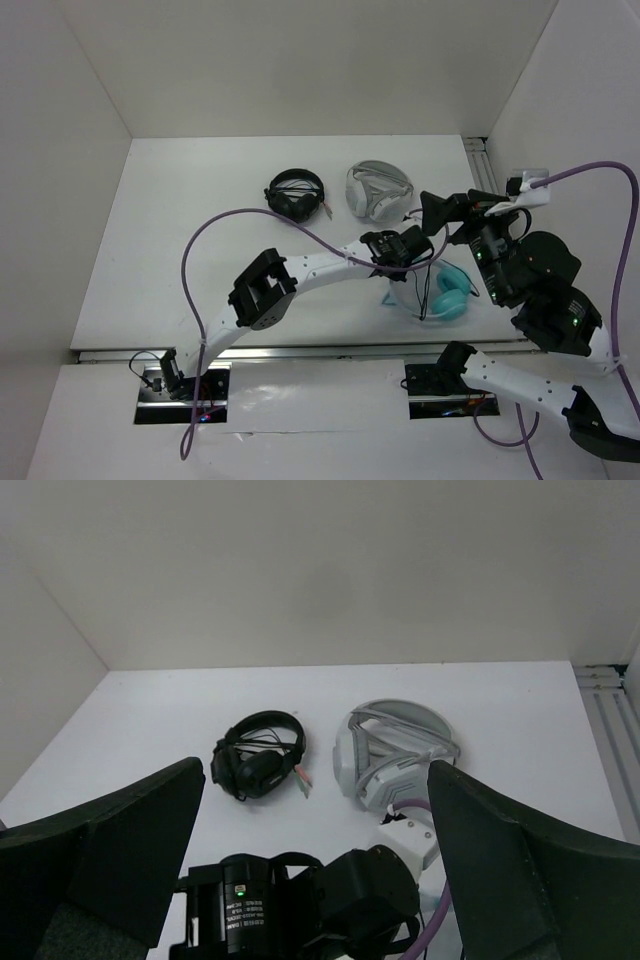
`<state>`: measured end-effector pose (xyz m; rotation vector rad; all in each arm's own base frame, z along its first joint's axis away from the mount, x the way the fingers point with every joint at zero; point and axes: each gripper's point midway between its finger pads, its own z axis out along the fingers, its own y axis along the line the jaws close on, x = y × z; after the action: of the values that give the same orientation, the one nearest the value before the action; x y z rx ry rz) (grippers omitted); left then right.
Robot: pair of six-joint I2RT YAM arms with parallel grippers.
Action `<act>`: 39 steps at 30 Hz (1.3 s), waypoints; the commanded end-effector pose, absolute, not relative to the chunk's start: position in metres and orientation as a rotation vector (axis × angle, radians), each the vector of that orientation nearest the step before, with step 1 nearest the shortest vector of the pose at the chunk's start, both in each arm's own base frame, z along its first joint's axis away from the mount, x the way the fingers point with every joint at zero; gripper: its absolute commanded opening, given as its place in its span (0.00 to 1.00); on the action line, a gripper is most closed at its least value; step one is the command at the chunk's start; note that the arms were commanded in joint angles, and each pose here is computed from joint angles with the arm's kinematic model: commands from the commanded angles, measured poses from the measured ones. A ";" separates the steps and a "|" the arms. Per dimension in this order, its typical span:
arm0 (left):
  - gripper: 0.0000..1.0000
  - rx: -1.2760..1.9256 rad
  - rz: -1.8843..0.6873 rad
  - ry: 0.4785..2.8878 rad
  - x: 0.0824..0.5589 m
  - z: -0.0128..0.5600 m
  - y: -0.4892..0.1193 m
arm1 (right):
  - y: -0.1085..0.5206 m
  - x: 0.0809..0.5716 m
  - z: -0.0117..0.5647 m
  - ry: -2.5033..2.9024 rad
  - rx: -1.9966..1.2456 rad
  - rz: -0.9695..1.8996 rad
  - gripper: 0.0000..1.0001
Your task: Wrap the headphones
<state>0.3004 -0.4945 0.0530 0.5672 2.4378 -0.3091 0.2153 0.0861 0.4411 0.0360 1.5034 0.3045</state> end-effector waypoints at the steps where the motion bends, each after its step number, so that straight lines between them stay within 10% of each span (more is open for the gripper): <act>1: 0.10 0.500 -0.478 2.363 0.308 0.077 -0.531 | 0.073 0.208 0.451 1.486 0.062 0.303 1.00; 13: 0.58 0.390 -0.395 2.288 0.332 0.095 -0.515 | 0.098 0.206 0.432 1.528 -0.038 0.385 1.00; 16: 1.00 0.379 -0.382 2.278 0.327 0.114 -0.500 | 0.106 0.207 0.425 1.558 -0.078 0.384 1.00; 39: 1.00 -0.064 -0.271 1.978 0.199 0.357 -0.141 | 0.053 0.181 0.467 1.640 0.042 0.310 1.00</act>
<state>0.2220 -0.2041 0.3504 0.0326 2.0099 -0.3048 0.1889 0.0639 0.4696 0.0272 1.5945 0.3331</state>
